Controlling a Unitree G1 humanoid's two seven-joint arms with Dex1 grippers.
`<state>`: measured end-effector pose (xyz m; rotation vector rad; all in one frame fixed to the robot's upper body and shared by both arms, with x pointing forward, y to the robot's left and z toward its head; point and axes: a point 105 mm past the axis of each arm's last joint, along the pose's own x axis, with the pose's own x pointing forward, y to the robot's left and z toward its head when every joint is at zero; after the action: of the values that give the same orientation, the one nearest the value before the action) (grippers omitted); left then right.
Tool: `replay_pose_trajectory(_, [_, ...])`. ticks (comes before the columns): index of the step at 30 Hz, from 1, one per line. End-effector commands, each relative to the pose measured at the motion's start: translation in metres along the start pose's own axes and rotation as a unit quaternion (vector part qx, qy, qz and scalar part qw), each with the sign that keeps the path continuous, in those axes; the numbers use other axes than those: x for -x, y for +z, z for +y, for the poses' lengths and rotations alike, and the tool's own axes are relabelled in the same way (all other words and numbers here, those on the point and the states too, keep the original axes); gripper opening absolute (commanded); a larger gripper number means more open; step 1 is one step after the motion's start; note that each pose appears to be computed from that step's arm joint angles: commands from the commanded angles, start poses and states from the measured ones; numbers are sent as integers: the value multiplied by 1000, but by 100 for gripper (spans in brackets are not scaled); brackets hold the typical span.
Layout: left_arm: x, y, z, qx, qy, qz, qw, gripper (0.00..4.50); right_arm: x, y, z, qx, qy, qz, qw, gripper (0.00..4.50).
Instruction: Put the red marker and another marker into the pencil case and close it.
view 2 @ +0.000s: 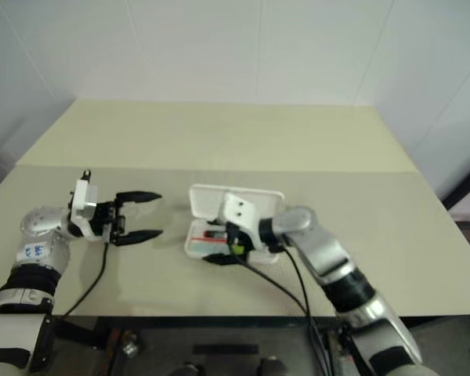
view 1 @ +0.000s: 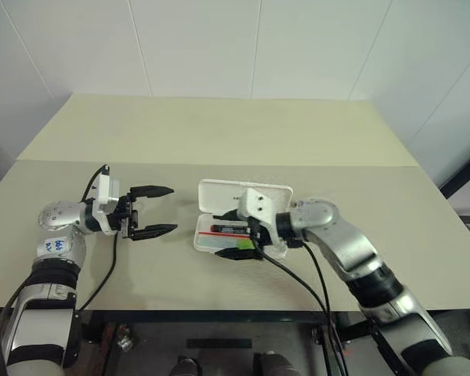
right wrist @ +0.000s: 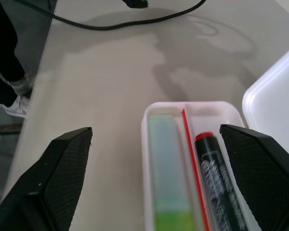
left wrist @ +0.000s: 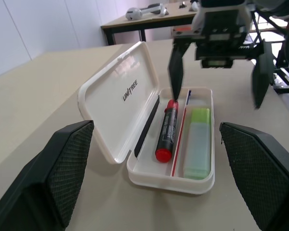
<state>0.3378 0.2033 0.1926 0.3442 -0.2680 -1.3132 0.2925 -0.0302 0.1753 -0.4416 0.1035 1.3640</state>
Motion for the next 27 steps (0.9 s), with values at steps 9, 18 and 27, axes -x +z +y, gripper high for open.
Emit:
replay_pose_trajectory(9, [-17, 19, 6, -38, -51, -40, 997, 450, 128, -15, -23, -14, -249, 86, 965, 448])
replay_pose_trajectory(18, [-39, 23, 13, -49, -62, -60, 995, 450, 187, -48, -83, 24, -366, 92, 926, 448])
replay_pose_trajectory(27, [-35, 24, 10, -54, -61, -61, 995, 450, 185, -91, -131, -6, -378, 79, 922, 448])
